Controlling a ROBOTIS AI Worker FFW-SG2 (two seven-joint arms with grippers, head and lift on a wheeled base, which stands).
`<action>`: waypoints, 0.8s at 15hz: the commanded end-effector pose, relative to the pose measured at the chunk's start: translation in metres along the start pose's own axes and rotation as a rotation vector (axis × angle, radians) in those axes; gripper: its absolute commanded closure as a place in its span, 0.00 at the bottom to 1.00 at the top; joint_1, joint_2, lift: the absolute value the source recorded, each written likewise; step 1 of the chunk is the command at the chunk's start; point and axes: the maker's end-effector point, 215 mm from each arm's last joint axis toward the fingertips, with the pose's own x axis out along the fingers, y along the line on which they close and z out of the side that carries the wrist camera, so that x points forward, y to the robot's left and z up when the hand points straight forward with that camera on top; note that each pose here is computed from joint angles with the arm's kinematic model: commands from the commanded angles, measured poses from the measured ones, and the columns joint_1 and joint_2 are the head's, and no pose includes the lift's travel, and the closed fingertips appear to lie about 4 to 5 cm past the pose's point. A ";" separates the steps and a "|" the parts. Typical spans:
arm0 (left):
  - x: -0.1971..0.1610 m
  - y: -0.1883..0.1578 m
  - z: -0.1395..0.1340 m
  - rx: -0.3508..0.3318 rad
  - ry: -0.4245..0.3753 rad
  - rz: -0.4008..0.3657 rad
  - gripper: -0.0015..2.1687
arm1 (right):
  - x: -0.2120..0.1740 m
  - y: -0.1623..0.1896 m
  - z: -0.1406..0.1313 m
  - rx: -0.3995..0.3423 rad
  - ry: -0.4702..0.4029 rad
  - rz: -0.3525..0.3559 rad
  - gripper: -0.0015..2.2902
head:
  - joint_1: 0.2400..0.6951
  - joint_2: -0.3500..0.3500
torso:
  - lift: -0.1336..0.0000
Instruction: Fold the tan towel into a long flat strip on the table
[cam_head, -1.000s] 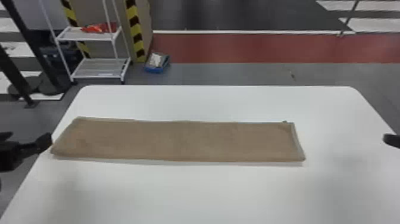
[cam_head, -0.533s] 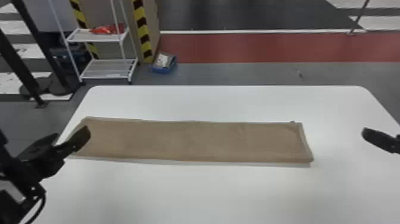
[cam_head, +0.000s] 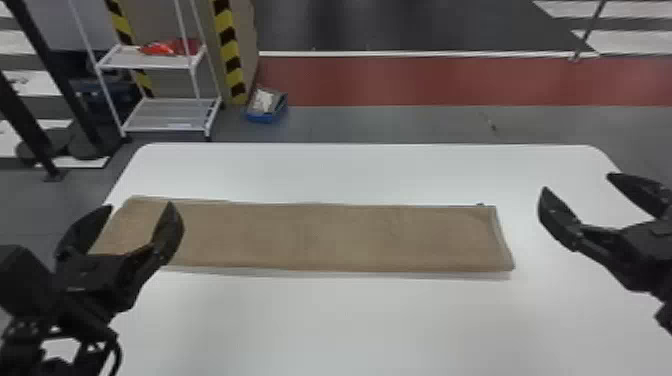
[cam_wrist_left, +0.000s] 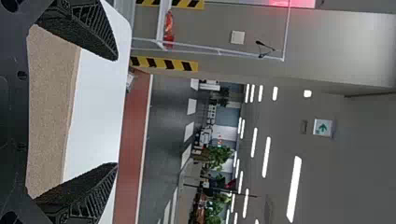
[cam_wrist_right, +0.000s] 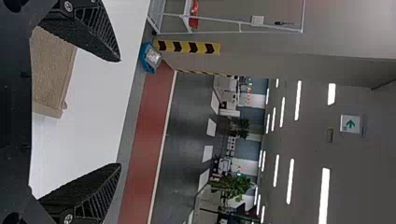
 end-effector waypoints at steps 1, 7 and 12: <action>-0.009 -0.033 0.000 0.098 -0.056 -0.038 0.03 | -0.004 0.018 -0.018 -0.016 -0.022 0.028 0.03 | 1.00 0.52 | 0.08; -0.030 -0.047 -0.028 0.101 -0.002 -0.006 0.03 | -0.029 0.037 -0.042 0.028 -0.040 0.046 0.04 | 1.00 0.46 | 0.08; -0.038 -0.047 -0.030 0.110 0.008 -0.004 0.03 | -0.031 0.077 -0.037 0.036 -0.123 0.163 0.04 | 1.00 0.52 | 0.08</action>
